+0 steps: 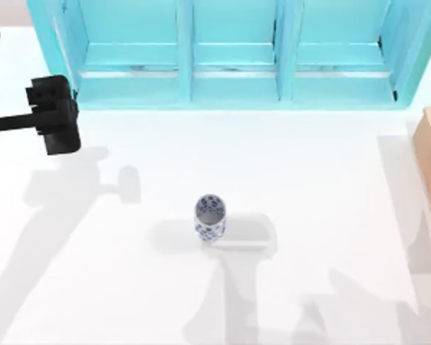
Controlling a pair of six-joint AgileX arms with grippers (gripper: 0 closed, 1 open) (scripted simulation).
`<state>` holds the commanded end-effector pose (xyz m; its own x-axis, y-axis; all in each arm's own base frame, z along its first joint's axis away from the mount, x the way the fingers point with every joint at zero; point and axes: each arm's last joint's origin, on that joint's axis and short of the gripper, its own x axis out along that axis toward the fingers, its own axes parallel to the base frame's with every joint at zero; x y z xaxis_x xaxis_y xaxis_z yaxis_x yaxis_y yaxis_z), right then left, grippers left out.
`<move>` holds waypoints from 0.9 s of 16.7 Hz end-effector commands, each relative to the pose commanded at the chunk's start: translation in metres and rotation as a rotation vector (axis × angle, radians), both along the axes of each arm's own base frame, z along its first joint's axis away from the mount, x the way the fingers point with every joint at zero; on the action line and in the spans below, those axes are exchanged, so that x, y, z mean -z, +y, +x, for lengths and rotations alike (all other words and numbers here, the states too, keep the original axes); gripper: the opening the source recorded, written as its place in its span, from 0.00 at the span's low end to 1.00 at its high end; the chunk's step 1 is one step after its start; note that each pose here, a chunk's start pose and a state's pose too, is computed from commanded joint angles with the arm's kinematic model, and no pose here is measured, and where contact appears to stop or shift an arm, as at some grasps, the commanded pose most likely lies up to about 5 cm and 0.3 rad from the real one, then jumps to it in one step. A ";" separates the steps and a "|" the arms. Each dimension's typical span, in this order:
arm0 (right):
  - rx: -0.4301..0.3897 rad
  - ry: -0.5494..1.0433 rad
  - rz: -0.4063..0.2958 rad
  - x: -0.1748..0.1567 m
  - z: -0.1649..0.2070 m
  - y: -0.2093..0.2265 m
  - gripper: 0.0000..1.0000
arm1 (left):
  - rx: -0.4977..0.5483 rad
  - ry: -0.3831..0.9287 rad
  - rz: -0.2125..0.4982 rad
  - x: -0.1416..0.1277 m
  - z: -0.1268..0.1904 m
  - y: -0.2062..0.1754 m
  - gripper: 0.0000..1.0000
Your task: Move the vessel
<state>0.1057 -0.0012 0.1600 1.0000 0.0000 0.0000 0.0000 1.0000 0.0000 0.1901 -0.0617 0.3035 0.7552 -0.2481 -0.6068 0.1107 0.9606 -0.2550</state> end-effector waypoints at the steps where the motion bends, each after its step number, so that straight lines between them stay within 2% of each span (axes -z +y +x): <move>1: 0.000 0.000 0.000 0.000 0.000 0.000 1.00 | 0.013 0.070 0.011 0.000 0.009 -0.008 1.00; 5: 0.000 0.000 0.000 0.000 0.000 0.000 1.00 | 0.057 0.352 0.080 0.010 0.046 -0.048 1.00; 10: 0.000 0.000 0.000 0.000 0.000 0.000 1.00 | 0.024 0.520 0.082 -0.001 0.098 -0.105 1.00; 12: 0.000 0.000 0.000 0.000 0.000 0.000 1.00 | 0.000 0.604 0.100 0.008 0.119 -0.133 1.00; 15: 0.000 0.000 0.000 0.000 0.000 0.000 1.00 | -0.017 0.736 0.165 0.032 0.136 -0.173 1.00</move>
<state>0.1057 -0.0012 0.1600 1.0000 0.0000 0.0000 0.0000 1.0000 0.0000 0.3260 -0.2348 0.2712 0.1432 -0.1026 -0.9844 -0.0474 0.9928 -0.1104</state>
